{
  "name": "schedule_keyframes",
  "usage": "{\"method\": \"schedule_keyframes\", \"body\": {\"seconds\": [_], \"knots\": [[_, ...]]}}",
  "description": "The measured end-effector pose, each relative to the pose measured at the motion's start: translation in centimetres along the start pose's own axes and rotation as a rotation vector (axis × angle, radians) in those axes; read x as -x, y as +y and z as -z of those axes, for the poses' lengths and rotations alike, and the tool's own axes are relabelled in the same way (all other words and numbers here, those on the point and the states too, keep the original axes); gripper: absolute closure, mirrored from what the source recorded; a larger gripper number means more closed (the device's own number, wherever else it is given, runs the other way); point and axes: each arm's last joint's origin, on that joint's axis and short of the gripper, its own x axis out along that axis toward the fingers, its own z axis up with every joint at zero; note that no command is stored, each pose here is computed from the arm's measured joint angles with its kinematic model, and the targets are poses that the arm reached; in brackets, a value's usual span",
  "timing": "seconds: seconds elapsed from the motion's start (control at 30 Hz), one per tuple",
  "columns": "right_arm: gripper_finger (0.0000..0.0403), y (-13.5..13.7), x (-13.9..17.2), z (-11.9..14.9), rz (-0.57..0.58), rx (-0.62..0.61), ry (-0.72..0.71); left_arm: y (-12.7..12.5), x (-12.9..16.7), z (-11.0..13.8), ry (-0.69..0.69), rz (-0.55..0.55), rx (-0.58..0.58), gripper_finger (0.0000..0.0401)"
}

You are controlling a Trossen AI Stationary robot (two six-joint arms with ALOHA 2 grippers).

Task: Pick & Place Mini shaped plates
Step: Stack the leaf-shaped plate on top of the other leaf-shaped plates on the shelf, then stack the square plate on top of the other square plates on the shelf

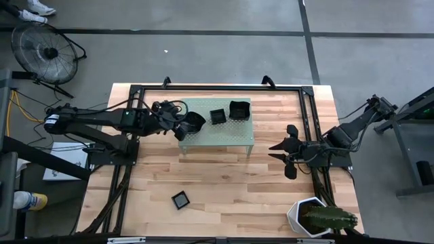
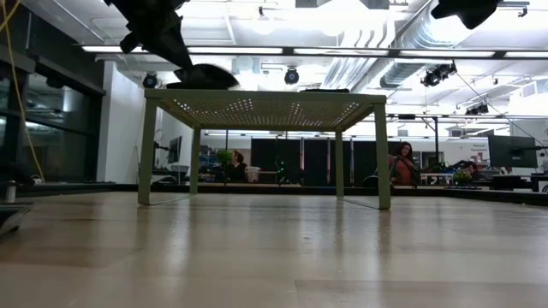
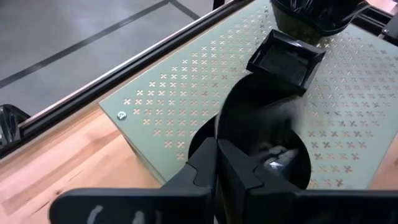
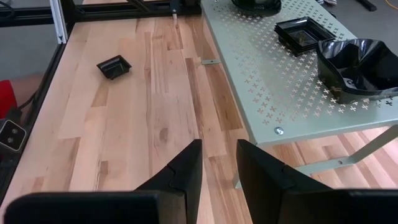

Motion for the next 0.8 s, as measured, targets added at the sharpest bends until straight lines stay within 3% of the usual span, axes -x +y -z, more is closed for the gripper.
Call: {"method": "schedule_keyframes", "body": {"seconds": [0.47,0.67,0.8], "knots": [[0.0308,0.0,0.0,0.0,-0.001,-0.003,0.0,0.0,0.0,0.0,-0.002,-0.008,-0.051,0.0355],[0.0308,0.0,0.0,0.0,-0.001,-0.004,0.0,0.4,0.7,-0.3,-0.029,0.004,-0.212,0.0347],[0.0308,0.1,-0.1,0.0,0.002,0.0,0.006,0.8,1.5,-0.4,-0.025,0.077,-0.318,0.0348]]}}
